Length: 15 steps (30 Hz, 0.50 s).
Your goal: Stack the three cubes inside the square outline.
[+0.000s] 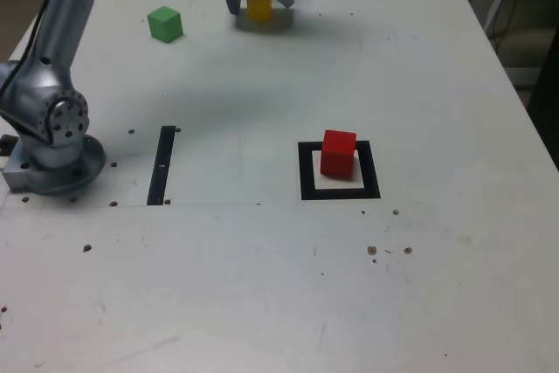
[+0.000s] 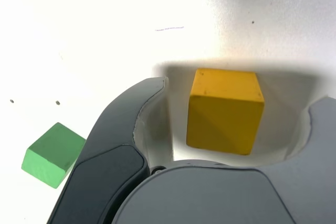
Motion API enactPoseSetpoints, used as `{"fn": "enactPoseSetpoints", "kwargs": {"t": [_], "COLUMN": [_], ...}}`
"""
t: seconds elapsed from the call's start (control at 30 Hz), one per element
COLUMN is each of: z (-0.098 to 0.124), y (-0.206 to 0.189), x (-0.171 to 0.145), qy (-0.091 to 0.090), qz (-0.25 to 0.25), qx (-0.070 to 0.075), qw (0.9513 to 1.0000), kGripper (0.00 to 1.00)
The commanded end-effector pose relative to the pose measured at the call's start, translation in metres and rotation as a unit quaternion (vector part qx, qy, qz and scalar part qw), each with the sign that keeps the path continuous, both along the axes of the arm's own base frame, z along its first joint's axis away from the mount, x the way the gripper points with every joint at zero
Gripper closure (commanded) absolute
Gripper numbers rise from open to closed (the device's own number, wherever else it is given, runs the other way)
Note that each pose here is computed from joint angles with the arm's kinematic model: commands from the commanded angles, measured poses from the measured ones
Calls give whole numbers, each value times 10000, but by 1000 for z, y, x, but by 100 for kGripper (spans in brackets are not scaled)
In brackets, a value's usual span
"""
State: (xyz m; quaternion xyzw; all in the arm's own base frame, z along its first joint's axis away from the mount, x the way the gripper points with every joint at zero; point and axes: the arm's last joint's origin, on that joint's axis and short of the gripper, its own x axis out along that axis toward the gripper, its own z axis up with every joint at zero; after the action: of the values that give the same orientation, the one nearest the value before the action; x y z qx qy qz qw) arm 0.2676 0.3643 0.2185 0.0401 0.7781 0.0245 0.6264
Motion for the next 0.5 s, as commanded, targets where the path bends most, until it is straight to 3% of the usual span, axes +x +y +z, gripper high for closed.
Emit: {"fn": "enactPoseSetpoints", "kwargs": {"t": [0.0, 0.23, 0.47], "z": [-4, -6, -6], "y": [3, 6, 6], "x": [0, 3, 3], "qy": [3, 2, -36], "qz": [3, 2, 5], "qx": [-13, -1, -36], "qw": [10000, 10000, 10000], "kGripper": [18, 24, 41]}}
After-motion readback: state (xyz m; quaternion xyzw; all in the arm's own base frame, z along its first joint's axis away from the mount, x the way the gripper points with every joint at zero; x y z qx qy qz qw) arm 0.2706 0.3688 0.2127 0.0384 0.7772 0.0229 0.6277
